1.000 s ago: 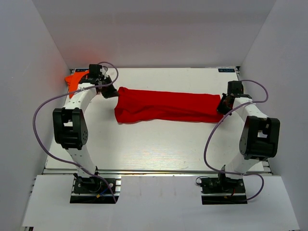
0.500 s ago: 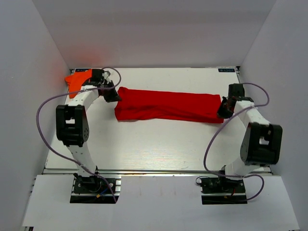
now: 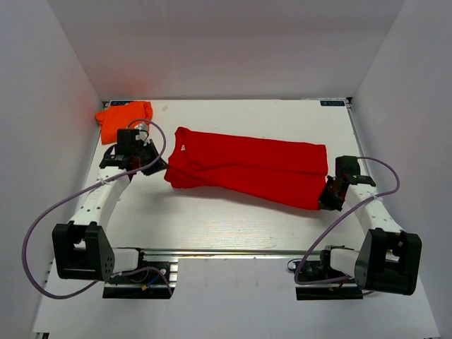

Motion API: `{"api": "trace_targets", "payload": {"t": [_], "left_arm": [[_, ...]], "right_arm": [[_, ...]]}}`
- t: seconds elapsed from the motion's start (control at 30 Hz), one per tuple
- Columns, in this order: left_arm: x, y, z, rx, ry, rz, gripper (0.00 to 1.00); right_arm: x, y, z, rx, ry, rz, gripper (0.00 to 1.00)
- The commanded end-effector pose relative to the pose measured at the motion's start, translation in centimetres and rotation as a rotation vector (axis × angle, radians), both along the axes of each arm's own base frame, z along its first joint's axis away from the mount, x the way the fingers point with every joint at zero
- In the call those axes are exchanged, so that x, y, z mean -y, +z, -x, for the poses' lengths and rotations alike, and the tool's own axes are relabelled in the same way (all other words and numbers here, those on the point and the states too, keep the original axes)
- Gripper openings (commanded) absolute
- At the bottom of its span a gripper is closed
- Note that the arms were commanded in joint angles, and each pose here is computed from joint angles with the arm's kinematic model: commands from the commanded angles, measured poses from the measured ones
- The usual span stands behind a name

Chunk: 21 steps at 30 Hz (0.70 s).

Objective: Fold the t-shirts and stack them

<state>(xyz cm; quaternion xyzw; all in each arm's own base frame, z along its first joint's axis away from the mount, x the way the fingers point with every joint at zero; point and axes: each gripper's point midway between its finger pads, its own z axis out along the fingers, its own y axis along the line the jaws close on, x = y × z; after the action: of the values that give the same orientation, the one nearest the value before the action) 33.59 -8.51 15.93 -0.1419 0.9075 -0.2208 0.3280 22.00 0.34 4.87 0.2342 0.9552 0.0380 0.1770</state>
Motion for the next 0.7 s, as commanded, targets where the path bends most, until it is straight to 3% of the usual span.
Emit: {"api": "trace_targets", "payload": {"t": [0.0,0.23,0.67], "left_arm": [[-0.8,0.0,1.7,0.004,0.037,-0.028,0.00],[-0.5,-0.8,1.3,-0.020,0.023,-0.015,0.00],[0.1,-0.2,-7.8,-0.002,-0.008,-0.025,0.00]], "right_arm": [[0.0,0.3,0.9,-0.006,-0.004,0.000,0.00],[0.0,-0.1,0.6,-0.028,0.000,-0.004,0.00],[1.0,1.6,-4.7,-0.040,-0.004,0.024,0.00]]}}
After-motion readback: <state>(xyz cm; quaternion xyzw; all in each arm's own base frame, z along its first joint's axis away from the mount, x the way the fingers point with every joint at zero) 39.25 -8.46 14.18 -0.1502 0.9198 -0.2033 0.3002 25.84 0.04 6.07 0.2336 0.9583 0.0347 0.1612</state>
